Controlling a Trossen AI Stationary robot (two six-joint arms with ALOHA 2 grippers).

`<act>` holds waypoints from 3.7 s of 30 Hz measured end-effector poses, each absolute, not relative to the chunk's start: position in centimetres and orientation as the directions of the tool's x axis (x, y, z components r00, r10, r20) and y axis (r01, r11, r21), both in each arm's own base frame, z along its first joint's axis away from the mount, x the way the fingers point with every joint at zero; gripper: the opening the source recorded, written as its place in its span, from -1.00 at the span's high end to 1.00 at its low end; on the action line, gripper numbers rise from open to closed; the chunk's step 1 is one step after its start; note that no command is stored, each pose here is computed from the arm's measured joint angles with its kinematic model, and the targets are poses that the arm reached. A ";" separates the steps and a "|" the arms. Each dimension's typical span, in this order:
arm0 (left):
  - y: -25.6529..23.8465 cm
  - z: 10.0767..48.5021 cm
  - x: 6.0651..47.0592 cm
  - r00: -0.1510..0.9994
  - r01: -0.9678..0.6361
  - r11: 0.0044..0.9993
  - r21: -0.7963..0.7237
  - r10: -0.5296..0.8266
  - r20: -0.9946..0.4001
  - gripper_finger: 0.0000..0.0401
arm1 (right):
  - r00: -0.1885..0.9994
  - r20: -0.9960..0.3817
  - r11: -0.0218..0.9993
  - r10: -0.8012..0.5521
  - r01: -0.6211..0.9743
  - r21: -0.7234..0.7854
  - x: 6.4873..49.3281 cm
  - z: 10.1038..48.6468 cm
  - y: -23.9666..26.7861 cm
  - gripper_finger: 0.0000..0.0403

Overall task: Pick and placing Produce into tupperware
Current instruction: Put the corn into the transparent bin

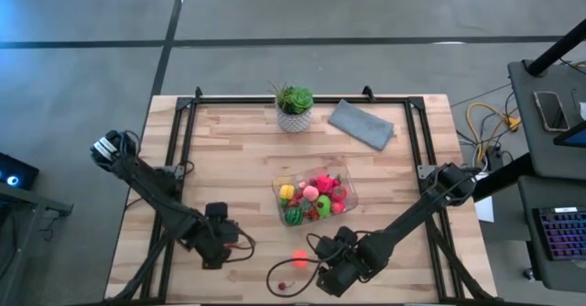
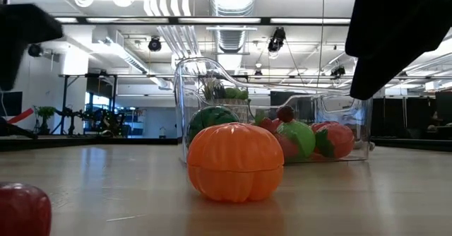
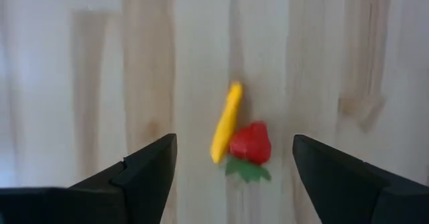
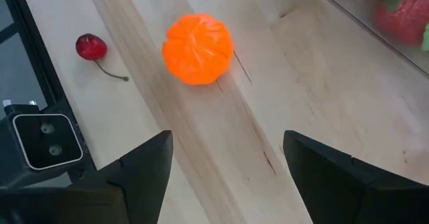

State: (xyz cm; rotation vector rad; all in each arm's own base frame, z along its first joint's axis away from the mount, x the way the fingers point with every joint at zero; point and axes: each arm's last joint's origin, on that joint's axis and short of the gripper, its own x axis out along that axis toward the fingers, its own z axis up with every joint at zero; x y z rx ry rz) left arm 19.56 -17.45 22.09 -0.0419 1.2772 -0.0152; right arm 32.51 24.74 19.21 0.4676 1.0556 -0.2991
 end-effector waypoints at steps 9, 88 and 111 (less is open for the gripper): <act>-18.3 19.2 19.0 0.375 0.118 0.991 -0.063 -0.103 -0.921 -0.41 | 0.472 -0.881 0.871 -0.024 0.443 0.213 32.6 19.2 24.6 -0.34; -17.0 15.3 20.1 0.326 0.105 0.994 -0.016 -0.050 -0.944 0.90 | 0.600 -0.776 0.774 -0.196 0.580 0.253 31.7 22.2 23.8 -0.32; -6.3 28.8 31.7 0.784 0.111 0.972 0.207 0.042 -0.619 0.90 | 0.784 -0.465 0.615 -0.412 0.616 0.492 26.6 31.0 22.3 -0.32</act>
